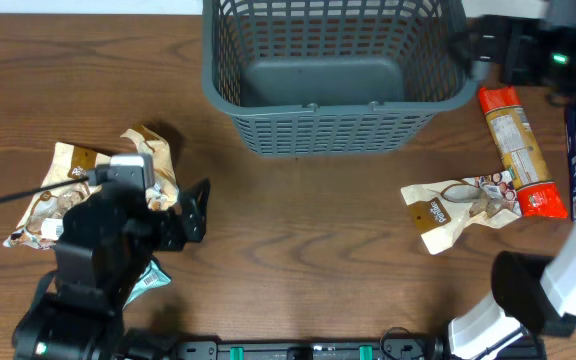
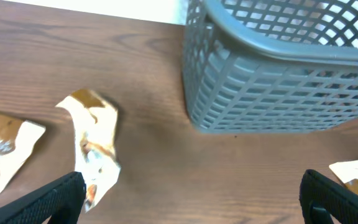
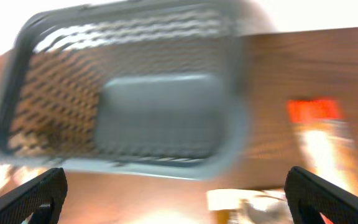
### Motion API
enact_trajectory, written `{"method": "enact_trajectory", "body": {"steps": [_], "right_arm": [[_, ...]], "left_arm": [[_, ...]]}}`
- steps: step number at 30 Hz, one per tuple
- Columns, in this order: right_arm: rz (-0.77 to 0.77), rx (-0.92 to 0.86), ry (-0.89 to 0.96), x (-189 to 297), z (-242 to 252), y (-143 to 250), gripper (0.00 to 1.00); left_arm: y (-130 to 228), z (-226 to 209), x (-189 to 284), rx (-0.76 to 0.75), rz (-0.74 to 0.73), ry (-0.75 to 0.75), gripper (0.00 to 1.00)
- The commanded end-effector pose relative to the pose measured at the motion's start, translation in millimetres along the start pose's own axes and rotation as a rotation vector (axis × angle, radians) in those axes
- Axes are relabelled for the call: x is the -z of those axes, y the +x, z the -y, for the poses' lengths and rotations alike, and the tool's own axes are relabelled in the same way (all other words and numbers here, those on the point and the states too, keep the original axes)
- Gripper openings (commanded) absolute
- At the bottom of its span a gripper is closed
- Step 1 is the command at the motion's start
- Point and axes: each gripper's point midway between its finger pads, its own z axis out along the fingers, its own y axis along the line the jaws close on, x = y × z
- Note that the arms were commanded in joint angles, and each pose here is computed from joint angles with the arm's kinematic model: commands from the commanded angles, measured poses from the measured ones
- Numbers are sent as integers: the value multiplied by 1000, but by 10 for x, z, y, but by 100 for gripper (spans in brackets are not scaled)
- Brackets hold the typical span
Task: Pack container
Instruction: 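Release the basket rims and retract both grippers, then grasp the cream snack pouch on the right with the right gripper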
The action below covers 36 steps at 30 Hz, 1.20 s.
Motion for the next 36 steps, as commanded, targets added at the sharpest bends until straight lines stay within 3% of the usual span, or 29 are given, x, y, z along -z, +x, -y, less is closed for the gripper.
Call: {"method": "enact_trajectory", "body": {"steps": [1, 5, 16, 19, 23, 25, 32, 34, 36], "right_arm": [[34, 8, 208, 177, 541, -37, 99], [-41, 63, 173, 27, 749, 61, 99], [-254, -44, 304, -529, 1351, 420, 99], [-320, -236, 330, -693, 1412, 643, 99], [-410, -688, 491, -792, 1514, 1081, 99], [-434, -779, 517, -857, 1511, 1194, 99], [-369, -883, 486, -1070, 1531, 1116, 99], [-362, -873, 486, -1076, 1543, 1101, 95], [-378, -947, 516, -1066, 1534, 1180, 99]], "left_arm": [[47, -87, 81, -12, -5, -41, 99], [243, -141, 94, -16, -85, -62, 99], [624, -248, 166, -24, -244, -104, 99], [639, -252, 170, -24, -250, -106, 98], [639, -253, 170, -24, -250, -106, 99], [639, -252, 170, -24, -250, -106, 98], [638, -252, 170, -24, -249, -106, 99], [638, -252, 170, -24, -249, -106, 99], [639, -253, 170, -24, -250, -106, 99]]}}
